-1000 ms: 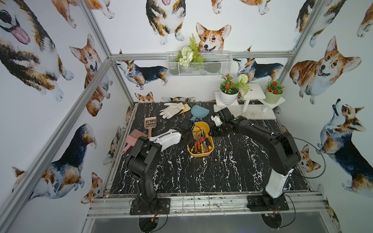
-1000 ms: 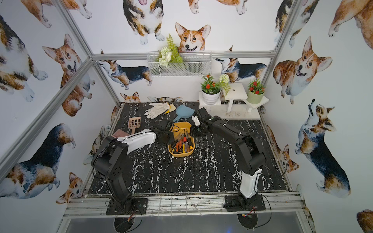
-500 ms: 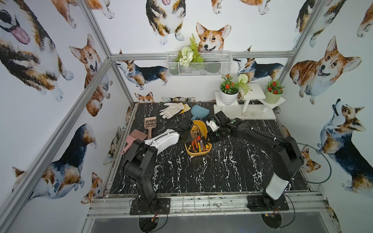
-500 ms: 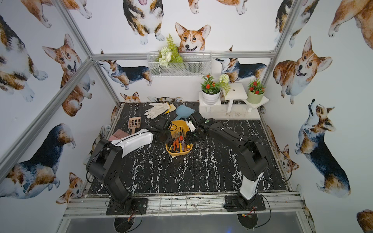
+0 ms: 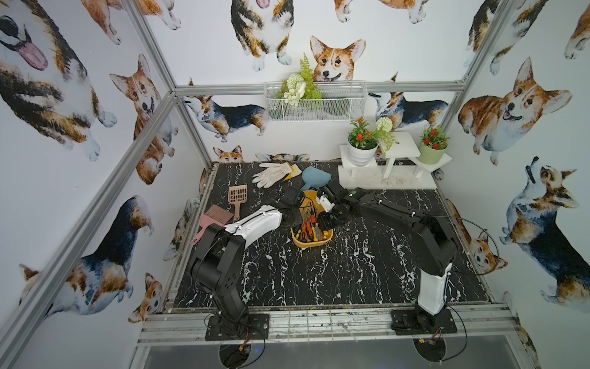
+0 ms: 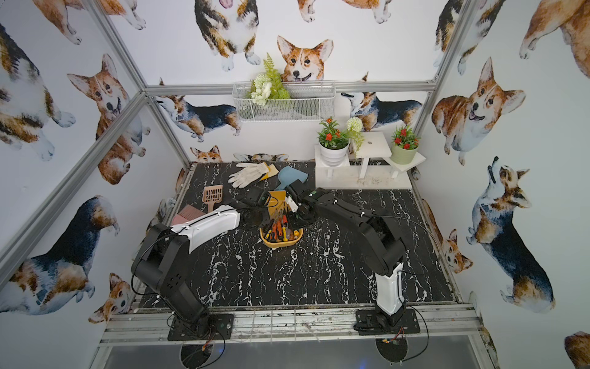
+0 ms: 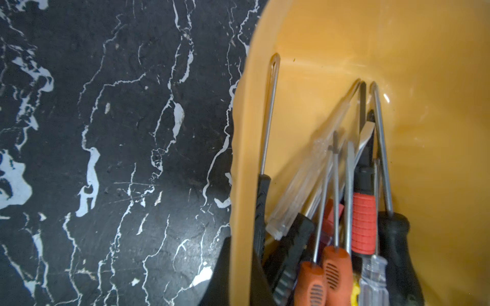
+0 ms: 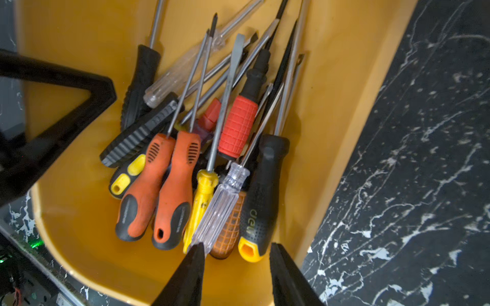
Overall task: Take out the screwdriver from the storage box
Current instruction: Pick up the screwdriver from the storage box.
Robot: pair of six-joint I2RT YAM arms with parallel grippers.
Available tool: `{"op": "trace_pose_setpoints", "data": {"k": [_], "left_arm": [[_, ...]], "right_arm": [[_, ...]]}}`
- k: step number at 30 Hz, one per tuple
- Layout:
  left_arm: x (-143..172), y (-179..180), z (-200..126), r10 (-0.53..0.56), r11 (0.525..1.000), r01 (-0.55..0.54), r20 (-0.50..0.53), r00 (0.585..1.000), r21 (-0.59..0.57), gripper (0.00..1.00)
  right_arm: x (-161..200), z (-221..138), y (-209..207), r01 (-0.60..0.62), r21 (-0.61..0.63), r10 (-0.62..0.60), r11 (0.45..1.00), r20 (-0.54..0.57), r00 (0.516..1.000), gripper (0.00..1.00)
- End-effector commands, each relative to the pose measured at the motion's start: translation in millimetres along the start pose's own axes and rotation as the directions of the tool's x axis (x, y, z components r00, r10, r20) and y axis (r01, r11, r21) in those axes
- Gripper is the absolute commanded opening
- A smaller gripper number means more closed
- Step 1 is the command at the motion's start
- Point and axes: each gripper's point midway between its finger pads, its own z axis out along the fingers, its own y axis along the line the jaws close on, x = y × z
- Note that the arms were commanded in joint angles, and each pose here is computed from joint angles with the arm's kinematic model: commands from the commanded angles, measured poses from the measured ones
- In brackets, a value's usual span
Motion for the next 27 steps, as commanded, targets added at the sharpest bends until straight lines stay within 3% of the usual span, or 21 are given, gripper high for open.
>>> {"op": "trace_pose_setpoints", "data": {"k": [1, 14, 23, 27], "left_arm": [[-13.1, -8.3, -6.4, -0.032, 0.999, 0.030, 0.051, 0.998, 0.039, 0.00], [-15.9, -8.6, -10.5, -0.026, 0.999, 0.024, 0.062, 0.998, 0.034, 0.00], [-18.0, -8.2, -15.5, -0.026, 0.999, 0.023, 0.073, 0.997, 0.034, 0.00], [-19.8, -7.8, -17.4, -0.027, 0.999, 0.024, 0.079, 0.996, 0.032, 0.00]], "right_arm": [[3.7, 6.1, -5.2, -0.022, 0.039, 0.024, 0.999, -0.036, 0.999, 0.45], [16.2, 32.3, -12.0, -0.062, 0.076, 0.071, 0.995, -0.121, 0.990, 0.39], [36.3, 47.7, -15.0, -0.056, 0.119, 0.083, 0.991, -0.237, 0.968, 0.43], [38.2, 47.1, -14.8, -0.048, 0.130, 0.078, 0.990, -0.238, 0.968, 0.33]]}}
